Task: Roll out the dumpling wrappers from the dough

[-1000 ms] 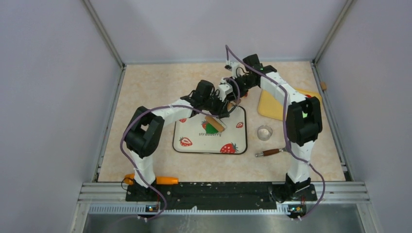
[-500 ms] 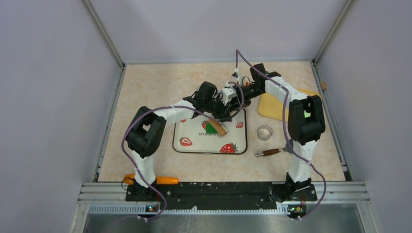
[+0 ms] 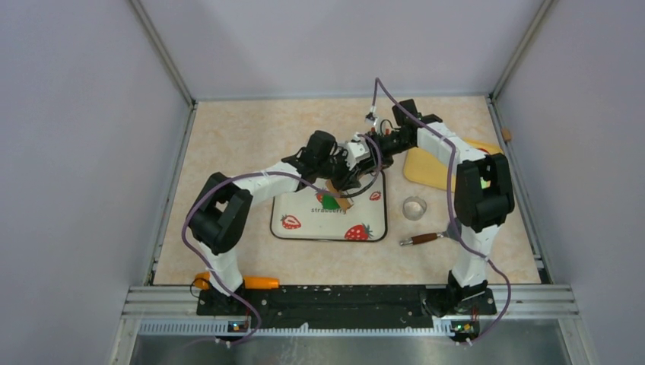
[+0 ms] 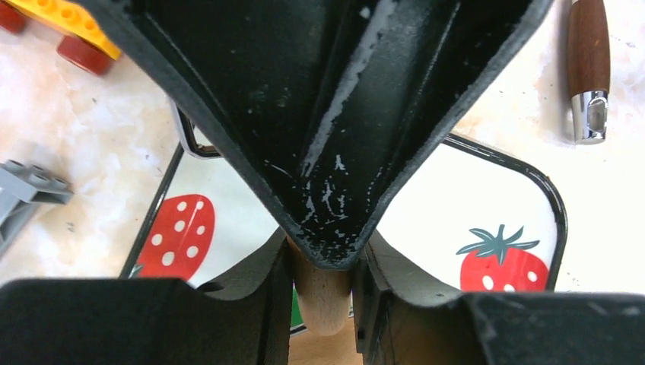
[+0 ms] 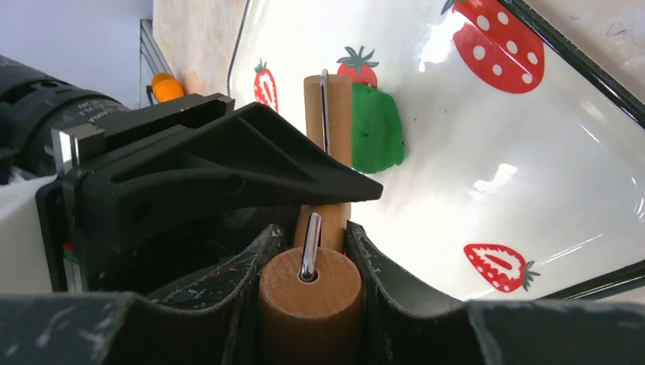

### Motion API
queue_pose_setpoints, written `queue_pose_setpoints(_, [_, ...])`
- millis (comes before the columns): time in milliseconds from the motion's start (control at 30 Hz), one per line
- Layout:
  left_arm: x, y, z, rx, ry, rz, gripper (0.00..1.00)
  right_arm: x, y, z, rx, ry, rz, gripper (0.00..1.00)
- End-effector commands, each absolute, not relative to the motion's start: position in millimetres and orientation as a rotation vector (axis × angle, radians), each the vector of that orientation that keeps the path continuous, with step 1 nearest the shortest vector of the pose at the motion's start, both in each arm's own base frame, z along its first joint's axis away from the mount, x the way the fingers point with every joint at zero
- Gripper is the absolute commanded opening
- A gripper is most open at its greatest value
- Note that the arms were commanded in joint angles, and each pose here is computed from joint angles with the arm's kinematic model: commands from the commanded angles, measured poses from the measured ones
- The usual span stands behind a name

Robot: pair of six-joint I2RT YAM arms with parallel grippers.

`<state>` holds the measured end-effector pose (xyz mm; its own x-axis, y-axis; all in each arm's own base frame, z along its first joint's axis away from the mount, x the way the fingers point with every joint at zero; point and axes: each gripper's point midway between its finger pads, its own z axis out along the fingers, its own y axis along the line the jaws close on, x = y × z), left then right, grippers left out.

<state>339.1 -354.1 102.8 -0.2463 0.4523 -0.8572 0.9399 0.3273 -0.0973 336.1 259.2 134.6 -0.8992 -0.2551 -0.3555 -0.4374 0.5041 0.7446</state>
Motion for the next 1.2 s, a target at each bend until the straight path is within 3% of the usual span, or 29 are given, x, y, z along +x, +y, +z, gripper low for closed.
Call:
queue_pose_setpoints(0, [367.4, -352.7, 133.3, 1.291, 1.622, -0.608, 0.29, 306.9, 274.2, 184.5, -0.485, 2.536, 1.563, 0.00])
queue_pose_setpoints(367, [367.7, -344.9, 123.3, 1.329, 1.620, -0.528, 0.43, 313.0, 268.1, 189.3, -0.444, 2.521, 1.572, 0.00])
queue_pose_setpoints(600, [357.2, -342.1, 123.6, 1.337, 1.637, -0.567, 0.23, 313.7, 260.2, 180.3, -0.473, 2.543, 1.487, 0.00])
queue_pose_setpoints(700, [351.2, -340.1, 119.4, 1.353, 1.650, -0.596, 0.02, 314.7, 257.4, 178.4, -0.484, 2.548, 1.455, 0.00])
queue_pose_setpoints(933, [340.0, -346.8, 114.8, 1.215, 1.748, -0.739, 0.00, 318.3, 252.0, 178.1, -0.501, 2.552, 1.355, 0.00])
queue_pose_setpoints(967, [339.6, -347.8, 113.2, 1.193, 1.762, -0.750, 0.07, 317.8, 250.9, 177.1, -0.500, 2.560, 1.335, 0.00])
queue_pose_setpoints(1033, [340.5, -347.0, 111.9, 1.155, 1.787, -0.753, 0.36, 316.3, 248.8, 176.0, -0.494, 2.575, 1.313, 0.00])
queue_pose_setpoints(1067, [339.4, -346.7, 113.3, 1.155, 1.783, -0.756, 0.41, 316.6, 247.4, 175.5, -0.494, 2.578, 1.299, 0.00])
queue_pose_setpoints(1167, [336.9, -343.2, 119.2, 1.191, 1.741, -0.749, 0.44, 316.2, 247.6, 177.2, -0.500, 2.576, 1.299, 0.00])
